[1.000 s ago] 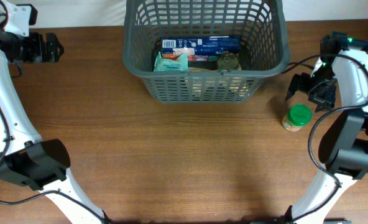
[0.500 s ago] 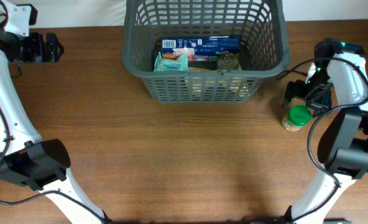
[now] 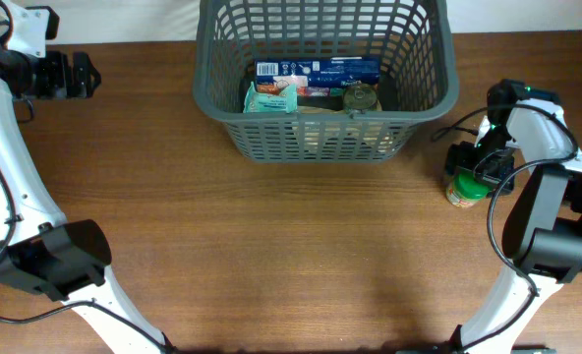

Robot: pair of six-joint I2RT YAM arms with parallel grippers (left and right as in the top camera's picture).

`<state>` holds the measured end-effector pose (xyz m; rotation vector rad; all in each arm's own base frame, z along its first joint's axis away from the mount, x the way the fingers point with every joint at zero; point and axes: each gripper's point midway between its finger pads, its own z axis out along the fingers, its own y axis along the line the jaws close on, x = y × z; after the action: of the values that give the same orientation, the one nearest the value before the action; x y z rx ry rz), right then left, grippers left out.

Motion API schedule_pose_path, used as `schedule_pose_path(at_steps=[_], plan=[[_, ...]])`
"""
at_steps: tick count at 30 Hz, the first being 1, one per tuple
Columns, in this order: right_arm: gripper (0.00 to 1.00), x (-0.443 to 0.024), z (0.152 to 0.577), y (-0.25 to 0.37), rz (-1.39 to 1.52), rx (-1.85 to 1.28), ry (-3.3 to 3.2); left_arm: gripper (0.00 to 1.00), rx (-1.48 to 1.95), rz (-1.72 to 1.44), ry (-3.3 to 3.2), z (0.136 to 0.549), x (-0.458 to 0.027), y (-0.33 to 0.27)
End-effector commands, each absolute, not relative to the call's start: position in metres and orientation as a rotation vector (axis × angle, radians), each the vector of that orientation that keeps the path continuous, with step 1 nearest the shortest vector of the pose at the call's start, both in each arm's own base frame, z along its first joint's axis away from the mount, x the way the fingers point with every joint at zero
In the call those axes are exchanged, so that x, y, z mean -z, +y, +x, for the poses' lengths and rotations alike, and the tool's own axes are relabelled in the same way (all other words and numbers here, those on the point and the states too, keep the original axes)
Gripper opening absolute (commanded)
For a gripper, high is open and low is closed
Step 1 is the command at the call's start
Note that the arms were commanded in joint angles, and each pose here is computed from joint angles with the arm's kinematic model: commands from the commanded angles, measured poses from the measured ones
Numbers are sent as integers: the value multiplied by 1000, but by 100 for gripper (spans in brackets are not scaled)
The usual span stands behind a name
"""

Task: Pack container
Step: 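Lift the jar into the basket and release it beside the tin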

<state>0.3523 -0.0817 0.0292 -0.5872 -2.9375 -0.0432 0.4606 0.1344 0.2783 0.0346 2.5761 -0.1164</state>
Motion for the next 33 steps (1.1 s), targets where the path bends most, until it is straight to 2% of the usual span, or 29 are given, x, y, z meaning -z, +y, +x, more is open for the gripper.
schedule_pose_path(at_steps=[1,6,9,11,21,23,26,28,33], plan=[[85,-29,352,-83,-587,24,-2954,99,129,17,2581,460,-276,134],[80,-23,350,-83,-590,23,-2955,99,130,17,2582,460,-276,134],[69,-23,351,-83,-593,23,-2956,99,130,17,2582,460,-276,134],[65,-23,350,-83,-603,22,-2950,99,130,17,2582,460,-276,134],[61,-24,344,-81,-598,23,-2928,99,129,17,2581,460,-276,134],[54,-23,345,-81,-600,23,-2931,99,129,17,2581,460,-276,134],[51,-23,347,-82,-618,22,-2934,99,130,17,2582,460,-276,134],[45,-24,350,-82,-666,24,-2934,99,130,17,2582,460,-276,134],[36,-64,376,-95,-737,28,-3022,99,130,17,2582,460,-276,134]])
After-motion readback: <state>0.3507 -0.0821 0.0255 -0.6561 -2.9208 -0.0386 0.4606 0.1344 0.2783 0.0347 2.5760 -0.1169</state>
